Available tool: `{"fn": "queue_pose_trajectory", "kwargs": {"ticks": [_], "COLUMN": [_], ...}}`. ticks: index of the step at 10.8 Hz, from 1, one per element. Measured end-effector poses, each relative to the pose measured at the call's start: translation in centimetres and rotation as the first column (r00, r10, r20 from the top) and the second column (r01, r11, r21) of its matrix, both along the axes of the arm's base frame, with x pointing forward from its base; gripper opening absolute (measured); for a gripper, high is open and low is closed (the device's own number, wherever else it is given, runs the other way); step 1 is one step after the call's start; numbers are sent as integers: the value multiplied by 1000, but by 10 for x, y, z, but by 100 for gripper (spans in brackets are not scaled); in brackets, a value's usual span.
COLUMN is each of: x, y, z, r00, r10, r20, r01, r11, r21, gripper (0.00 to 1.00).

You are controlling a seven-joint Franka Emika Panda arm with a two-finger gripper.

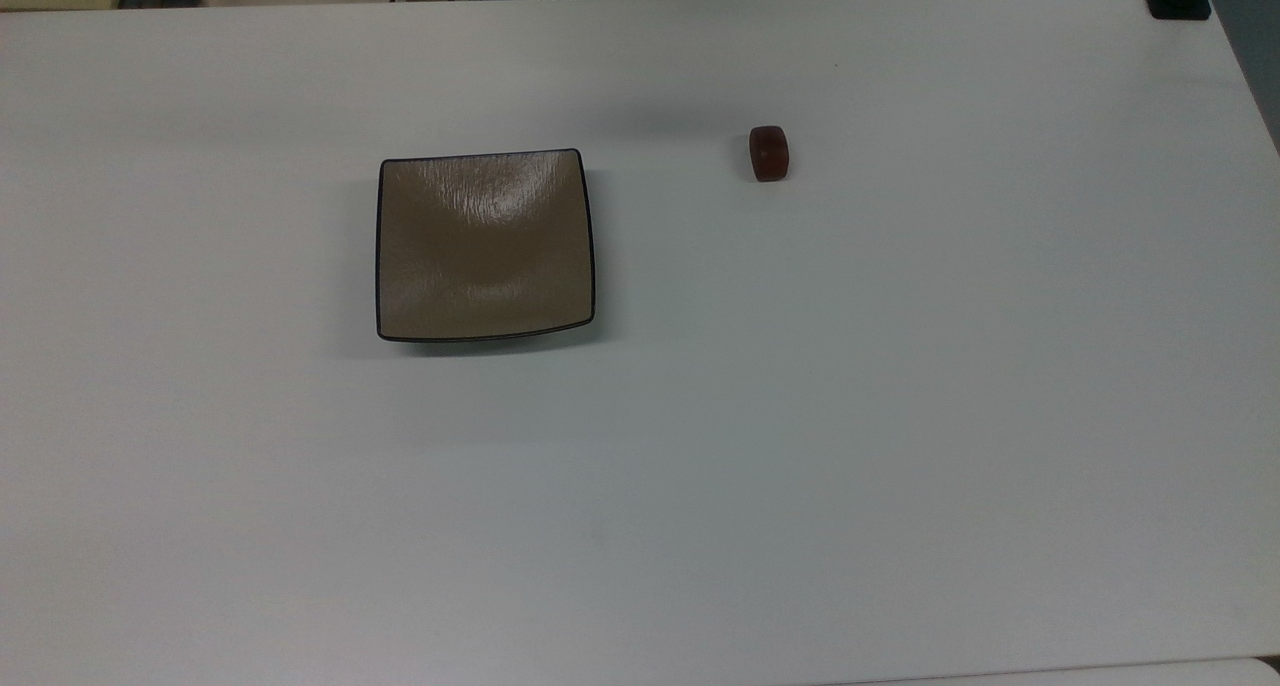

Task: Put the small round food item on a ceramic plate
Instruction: 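Move the gripper from rest toward the small red food item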

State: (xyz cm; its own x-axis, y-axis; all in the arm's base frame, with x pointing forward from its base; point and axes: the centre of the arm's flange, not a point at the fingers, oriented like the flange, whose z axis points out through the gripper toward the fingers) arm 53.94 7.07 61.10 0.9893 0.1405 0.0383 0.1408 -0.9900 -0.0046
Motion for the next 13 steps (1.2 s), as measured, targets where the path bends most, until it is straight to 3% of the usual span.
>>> {"fn": "queue_pose_trajectory", "kwargs": {"ticks": [13], "x": [-2], "y": [9], "z": [-16], "r00": [999], "r10": [15], "r20": [-34], "r01": [-15], "r11": [1000], "r21": [2], "gripper": [100]}}
